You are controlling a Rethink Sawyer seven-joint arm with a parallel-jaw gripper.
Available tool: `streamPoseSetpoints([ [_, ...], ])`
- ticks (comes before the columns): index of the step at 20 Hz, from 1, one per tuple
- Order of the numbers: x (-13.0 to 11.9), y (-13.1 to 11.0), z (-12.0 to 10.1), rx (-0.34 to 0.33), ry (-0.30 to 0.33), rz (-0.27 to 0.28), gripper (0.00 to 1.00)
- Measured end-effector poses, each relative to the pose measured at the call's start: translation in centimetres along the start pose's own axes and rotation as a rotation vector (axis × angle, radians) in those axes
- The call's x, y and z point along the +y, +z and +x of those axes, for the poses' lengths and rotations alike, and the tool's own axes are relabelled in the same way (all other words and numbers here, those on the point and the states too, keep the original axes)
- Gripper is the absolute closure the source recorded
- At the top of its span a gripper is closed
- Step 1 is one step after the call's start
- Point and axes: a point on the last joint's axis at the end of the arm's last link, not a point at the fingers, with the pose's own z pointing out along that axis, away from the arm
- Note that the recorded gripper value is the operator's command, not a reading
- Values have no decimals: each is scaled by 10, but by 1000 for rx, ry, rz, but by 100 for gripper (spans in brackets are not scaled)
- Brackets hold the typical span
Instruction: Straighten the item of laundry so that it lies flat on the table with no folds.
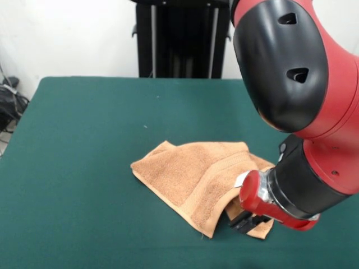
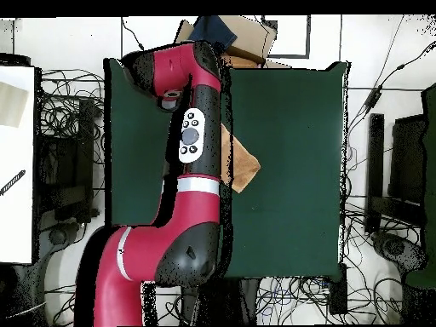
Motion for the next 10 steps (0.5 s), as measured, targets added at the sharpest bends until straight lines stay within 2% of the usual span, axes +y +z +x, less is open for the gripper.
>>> streamPoseSetpoints([
  [10,-6,-6,0,0,7,-1,100],
])
